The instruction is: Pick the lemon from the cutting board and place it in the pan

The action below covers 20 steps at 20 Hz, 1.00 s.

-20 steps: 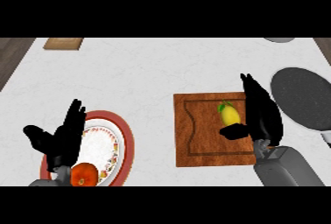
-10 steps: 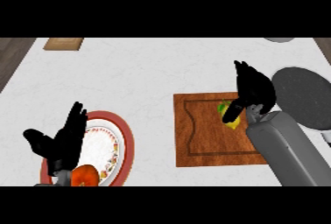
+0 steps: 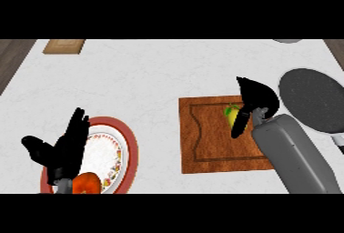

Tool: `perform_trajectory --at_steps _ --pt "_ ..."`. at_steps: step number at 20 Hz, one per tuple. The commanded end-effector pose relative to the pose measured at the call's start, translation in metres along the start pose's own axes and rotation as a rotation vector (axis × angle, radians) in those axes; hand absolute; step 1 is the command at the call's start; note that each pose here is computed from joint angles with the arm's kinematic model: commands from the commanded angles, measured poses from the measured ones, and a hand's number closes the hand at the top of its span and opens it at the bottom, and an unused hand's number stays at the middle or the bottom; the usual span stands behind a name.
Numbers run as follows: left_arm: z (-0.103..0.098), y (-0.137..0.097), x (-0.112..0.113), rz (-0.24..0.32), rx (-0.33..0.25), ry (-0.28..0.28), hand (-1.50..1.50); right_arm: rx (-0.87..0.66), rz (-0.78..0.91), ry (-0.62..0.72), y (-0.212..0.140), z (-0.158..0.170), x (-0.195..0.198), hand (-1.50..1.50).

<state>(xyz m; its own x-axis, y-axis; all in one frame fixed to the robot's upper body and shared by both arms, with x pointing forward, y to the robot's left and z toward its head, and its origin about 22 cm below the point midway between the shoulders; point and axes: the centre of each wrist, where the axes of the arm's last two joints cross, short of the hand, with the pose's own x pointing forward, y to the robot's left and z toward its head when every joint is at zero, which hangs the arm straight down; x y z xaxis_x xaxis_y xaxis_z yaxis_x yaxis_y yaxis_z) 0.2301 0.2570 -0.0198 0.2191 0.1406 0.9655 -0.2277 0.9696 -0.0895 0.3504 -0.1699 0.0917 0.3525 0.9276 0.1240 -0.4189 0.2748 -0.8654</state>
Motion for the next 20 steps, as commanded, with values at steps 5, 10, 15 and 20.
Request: perform_trajectory --at_steps 5,10,15,20 --pt "0.005 -0.012 -0.024 0.013 -0.007 0.115 0.00 -0.009 -0.017 0.000 0.016 -0.010 -0.015 -1.50" --pt "0.021 -0.026 -0.031 0.002 -0.009 0.109 0.00 -0.073 -0.022 -0.009 0.023 -0.015 -0.019 -1.50" --pt "0.005 -0.020 -0.033 0.002 0.007 0.102 0.00 -0.067 0.018 0.024 0.038 -0.016 -0.018 -1.50" --pt "0.017 0.005 -0.024 -0.010 0.018 0.098 0.00 -0.024 -0.001 -0.066 0.053 -0.020 -0.024 1.50"
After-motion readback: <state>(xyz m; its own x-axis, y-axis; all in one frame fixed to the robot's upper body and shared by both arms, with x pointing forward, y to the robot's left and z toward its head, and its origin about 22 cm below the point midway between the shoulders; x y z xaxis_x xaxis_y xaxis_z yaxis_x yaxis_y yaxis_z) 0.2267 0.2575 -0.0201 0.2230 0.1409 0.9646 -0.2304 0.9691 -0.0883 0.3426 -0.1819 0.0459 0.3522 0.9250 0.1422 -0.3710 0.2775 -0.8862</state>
